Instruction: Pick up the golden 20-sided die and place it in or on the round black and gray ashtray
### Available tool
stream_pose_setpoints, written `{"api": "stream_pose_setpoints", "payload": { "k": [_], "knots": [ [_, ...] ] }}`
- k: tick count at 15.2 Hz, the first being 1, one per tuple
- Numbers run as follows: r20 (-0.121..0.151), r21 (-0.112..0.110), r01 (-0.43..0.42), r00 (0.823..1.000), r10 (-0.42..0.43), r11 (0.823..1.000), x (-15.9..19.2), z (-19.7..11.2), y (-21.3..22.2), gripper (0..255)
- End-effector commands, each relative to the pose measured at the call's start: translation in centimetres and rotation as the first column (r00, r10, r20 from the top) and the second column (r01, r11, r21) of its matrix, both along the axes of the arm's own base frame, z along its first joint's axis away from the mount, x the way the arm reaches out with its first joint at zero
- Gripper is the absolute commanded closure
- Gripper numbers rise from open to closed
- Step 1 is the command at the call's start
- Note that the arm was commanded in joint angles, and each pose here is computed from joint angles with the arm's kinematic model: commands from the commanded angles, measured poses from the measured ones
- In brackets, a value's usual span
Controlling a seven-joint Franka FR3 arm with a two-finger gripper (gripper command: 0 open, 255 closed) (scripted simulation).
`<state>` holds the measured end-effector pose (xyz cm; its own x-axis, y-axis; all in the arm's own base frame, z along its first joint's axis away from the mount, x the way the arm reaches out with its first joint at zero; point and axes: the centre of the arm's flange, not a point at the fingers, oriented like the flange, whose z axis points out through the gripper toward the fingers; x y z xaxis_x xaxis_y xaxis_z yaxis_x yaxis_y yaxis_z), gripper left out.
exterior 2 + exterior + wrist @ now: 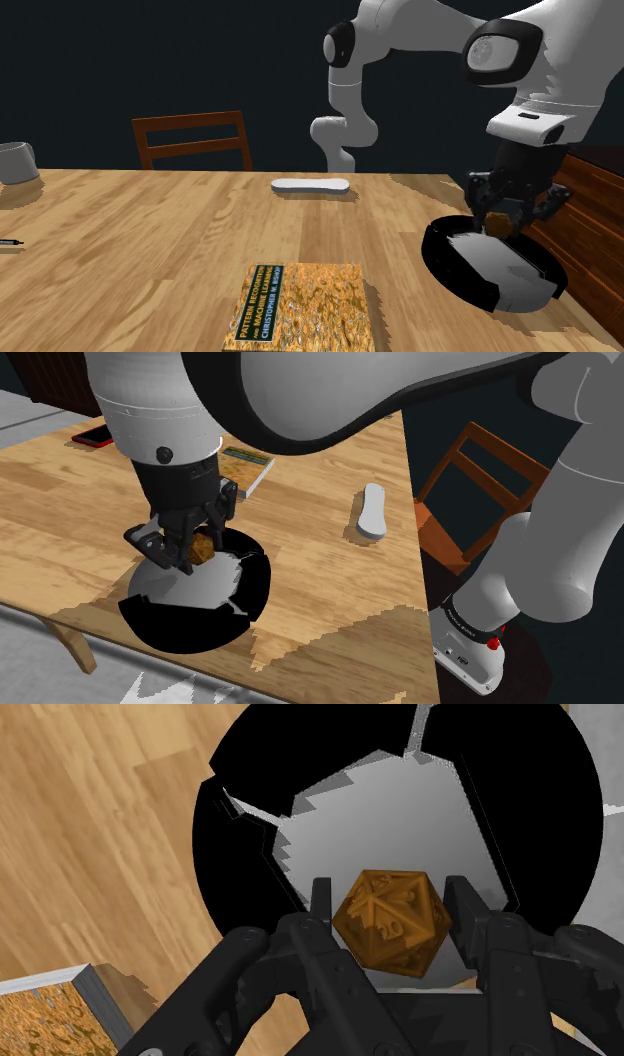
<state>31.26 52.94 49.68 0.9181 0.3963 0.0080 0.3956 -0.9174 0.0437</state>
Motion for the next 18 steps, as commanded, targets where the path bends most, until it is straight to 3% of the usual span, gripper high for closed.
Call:
{"api": "stream_pose_setpoints", "payload": {
  "k": [1, 9, 10, 15, 18],
  "knots": [
    [0.000, 0.000, 0.000, 1.000, 0.000, 1.000, 0.0, -1.0, -0.1, 255],
    [0.000, 0.000, 0.000, 1.000, 0.000, 1.000, 0.0, -1.1, -0.1, 255],
    [0.000, 0.000, 0.000, 1.000, 0.000, 1.000, 0.0, -1.1, -0.1, 0],
    [0.000, 0.000, 0.000, 1.000, 0.000, 1.000, 0.0, -1.1, -0.1, 0],
    [0.000, 0.000, 0.000, 1.000, 0.000, 1.000, -0.1, 2.8, 0.1, 0]
  ]
}}
